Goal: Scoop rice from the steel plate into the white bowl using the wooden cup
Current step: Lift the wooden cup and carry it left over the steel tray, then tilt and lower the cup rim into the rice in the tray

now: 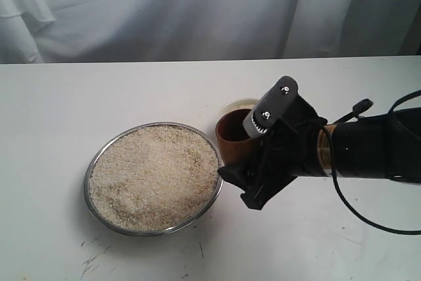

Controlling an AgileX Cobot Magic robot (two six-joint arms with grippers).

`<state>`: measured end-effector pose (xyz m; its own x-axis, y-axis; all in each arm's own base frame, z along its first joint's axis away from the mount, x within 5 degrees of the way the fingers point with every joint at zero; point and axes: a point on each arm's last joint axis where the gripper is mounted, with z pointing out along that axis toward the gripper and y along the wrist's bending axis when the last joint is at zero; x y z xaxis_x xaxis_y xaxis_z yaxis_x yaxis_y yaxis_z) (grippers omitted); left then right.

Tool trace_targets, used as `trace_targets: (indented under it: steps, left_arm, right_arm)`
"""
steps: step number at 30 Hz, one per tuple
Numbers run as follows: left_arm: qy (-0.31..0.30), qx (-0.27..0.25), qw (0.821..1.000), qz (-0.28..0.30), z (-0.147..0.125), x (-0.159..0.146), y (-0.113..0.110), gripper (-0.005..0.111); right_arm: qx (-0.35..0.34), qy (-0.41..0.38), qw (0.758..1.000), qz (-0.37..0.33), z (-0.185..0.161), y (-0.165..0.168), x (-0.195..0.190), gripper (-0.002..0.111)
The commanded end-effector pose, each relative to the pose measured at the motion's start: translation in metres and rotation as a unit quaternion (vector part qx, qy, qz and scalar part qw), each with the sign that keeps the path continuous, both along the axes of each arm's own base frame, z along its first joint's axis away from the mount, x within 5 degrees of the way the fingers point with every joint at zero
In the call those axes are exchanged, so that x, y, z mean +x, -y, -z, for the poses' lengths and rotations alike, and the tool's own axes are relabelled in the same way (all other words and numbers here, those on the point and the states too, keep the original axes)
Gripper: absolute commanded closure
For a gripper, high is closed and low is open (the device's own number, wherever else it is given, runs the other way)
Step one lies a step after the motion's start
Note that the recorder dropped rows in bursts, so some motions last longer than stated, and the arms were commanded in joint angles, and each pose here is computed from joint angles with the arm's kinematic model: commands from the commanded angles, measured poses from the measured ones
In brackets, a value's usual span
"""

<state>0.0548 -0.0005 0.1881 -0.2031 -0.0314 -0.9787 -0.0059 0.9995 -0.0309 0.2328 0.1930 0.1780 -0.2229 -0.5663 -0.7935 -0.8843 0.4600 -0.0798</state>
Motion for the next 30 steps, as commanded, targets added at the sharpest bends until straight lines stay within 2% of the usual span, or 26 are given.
trace_targets:
  steps: [1, 4, 7, 9, 12, 17, 23, 30]
  left_arm:
    - [0.003, -0.002, 1.0, 0.0, 0.001, 0.0, 0.0, 0.107]
    - [0.003, -0.002, 1.0, 0.0, 0.001, 0.0, 0.0, 0.107]
    - [0.003, -0.002, 1.0, 0.0, 0.001, 0.0, 0.0, 0.107]
    - [0.003, -0.002, 1.0, 0.0, 0.001, 0.0, 0.0, 0.107]
    - [0.003, -0.002, 1.0, 0.0, 0.001, 0.0, 0.0, 0.107]
    - [0.003, -0.002, 1.0, 0.0, 0.001, 0.0, 0.0, 0.107]
    - [0.003, -0.002, 1.0, 0.0, 0.001, 0.0, 0.0, 0.107]
    - [0.003, -0.002, 1.0, 0.0, 0.001, 0.0, 0.0, 0.107]
  right_arm:
    - [0.063, -0.022, 0.997, 0.032, -0.009, -0.005, 0.001, 0.108]
    - [0.075, -0.026, 0.997, 0.026, -0.011, -0.007, -0.001, 0.108]
    - [0.089, -0.066, 0.993, 0.044, -0.01, -0.009, -0.004, 0.108]
    - [0.063, -0.078, 0.995, 0.005, -0.006, -0.015, -0.015, 0.108]
    - [0.039, -0.081, 0.996, -0.008, -0.003, -0.023, -0.024, 0.108]
    - [-0.056, -0.008, 0.996, 0.066, -0.008, -0.033, -0.019, 0.108]
    - [-0.063, 0.064, 0.991, 0.095, -0.039, -0.058, -0.006, 0.108]
    - [-0.146, 0.148, 0.978, 0.028, -0.033, -0.068, 0.005, 0.108]
